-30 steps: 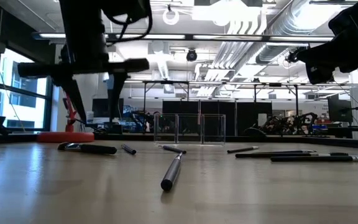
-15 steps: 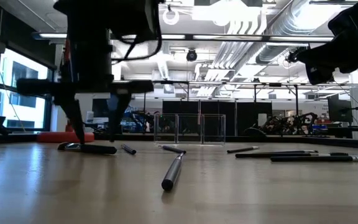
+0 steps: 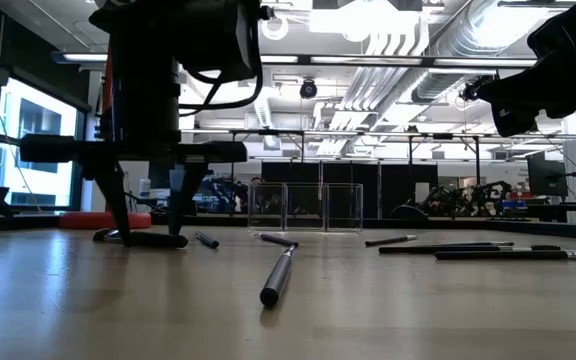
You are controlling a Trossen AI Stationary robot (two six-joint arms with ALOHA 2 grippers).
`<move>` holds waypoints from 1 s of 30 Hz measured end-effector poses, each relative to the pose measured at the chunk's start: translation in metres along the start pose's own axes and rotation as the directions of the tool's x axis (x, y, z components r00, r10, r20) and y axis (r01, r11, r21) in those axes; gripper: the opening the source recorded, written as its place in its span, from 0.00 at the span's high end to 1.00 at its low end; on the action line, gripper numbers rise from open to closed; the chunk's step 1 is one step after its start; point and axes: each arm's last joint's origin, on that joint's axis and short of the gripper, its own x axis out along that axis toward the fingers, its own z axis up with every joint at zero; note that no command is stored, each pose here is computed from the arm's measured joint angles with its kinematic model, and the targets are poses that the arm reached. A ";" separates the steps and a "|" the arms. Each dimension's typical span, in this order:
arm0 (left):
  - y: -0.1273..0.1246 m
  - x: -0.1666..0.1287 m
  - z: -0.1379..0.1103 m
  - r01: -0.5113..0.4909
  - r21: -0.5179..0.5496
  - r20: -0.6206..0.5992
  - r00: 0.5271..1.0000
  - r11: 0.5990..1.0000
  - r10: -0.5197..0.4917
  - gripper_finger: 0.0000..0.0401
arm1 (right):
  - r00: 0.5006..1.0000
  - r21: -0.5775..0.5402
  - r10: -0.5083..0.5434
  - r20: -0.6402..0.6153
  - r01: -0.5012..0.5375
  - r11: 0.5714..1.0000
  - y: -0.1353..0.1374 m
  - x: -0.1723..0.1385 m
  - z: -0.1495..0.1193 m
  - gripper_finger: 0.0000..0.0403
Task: Put items in baskets/containers
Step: Put the foundation brush into the transparent organizer
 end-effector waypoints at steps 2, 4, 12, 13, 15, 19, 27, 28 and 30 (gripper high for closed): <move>0.000 0.000 0.000 -0.006 0.001 0.001 1.000 1.000 0.006 0.60 | 1.000 0.000 0.000 0.000 0.000 1.000 0.000 0.000 0.000 1.00; 0.001 0.001 0.000 -0.017 0.002 -0.004 1.000 1.000 0.017 0.66 | 1.000 0.000 0.000 0.000 0.000 1.000 0.000 0.000 0.000 1.00; 0.002 0.001 0.000 -0.033 0.034 -0.020 0.999 0.999 0.033 0.88 | 1.000 0.000 0.000 0.000 0.000 1.000 0.000 0.000 0.000 1.00; 0.002 0.001 0.000 -0.033 0.034 -0.020 0.999 0.999 0.033 0.89 | 1.000 0.000 0.000 0.000 0.000 1.000 0.000 0.000 0.000 1.00; 0.002 0.000 0.000 -0.033 0.052 -0.023 0.999 0.998 0.035 0.89 | 1.000 0.000 0.000 0.000 0.000 1.000 0.000 0.000 0.000 1.00; 0.002 -0.001 0.000 -0.030 0.194 -0.029 0.999 0.981 0.036 0.84 | 1.000 0.000 0.000 -0.001 0.000 1.000 0.000 0.000 0.000 1.00; 0.000 -0.004 -0.002 -0.027 0.314 -0.030 0.999 0.949 0.038 0.82 | 1.000 0.000 0.000 0.000 0.000 1.000 0.000 0.000 0.000 1.00; -0.001 -0.006 -0.002 -0.026 0.336 -0.025 0.999 0.942 0.036 0.84 | 1.000 0.000 0.000 0.000 0.000 1.000 0.000 0.000 0.000 1.00; -0.005 -0.010 -0.004 -0.020 0.374 -0.015 1.000 0.927 0.028 0.87 | 1.000 0.000 0.000 -0.001 0.000 1.000 0.000 0.000 0.000 1.00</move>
